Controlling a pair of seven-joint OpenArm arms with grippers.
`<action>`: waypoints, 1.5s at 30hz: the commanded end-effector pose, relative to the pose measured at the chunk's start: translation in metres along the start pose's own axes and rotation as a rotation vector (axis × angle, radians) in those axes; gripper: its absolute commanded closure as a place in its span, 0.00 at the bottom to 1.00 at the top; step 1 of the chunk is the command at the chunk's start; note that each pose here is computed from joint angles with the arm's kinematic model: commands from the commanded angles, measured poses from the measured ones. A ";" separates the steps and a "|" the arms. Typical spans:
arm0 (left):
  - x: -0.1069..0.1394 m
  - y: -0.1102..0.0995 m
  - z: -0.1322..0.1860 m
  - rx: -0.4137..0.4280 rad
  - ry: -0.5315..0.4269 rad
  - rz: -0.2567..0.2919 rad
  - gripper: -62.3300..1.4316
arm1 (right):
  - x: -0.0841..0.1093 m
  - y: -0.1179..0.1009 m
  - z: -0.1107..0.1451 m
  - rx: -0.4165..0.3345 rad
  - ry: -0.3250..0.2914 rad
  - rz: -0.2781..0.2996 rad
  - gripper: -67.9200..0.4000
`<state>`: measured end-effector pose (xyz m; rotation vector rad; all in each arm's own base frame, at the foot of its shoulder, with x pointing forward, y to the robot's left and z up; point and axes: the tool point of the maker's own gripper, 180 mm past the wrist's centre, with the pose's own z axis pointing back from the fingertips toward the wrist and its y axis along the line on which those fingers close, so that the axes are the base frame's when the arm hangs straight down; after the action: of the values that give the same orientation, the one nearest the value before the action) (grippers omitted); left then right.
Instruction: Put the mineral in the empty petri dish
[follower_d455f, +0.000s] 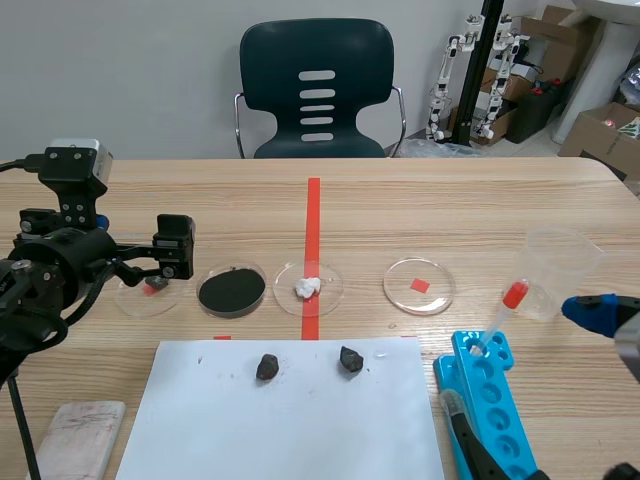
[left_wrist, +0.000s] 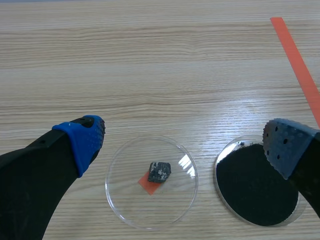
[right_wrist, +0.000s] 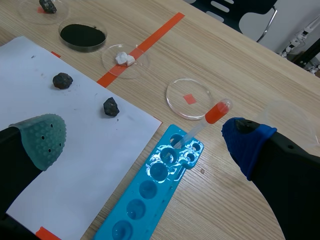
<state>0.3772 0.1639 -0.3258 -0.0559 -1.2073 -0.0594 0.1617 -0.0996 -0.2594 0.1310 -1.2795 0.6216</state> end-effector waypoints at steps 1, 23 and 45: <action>0.012 0.002 -0.002 0.004 -0.036 -0.004 0.00 | 0.009 -0.003 -0.001 -0.006 -0.034 0.006 0.00; 0.012 0.002 -0.002 0.004 -0.036 -0.004 0.00 | 0.009 -0.003 -0.001 -0.006 -0.034 0.006 0.00; 0.015 0.002 -0.002 0.004 -0.055 -0.004 0.00 | 0.009 -0.003 -0.001 -0.006 -0.034 0.006 0.00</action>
<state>0.3785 0.1639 -0.3225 -0.0566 -1.2268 -0.0590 0.1617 -0.0996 -0.2594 0.1310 -1.2795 0.6216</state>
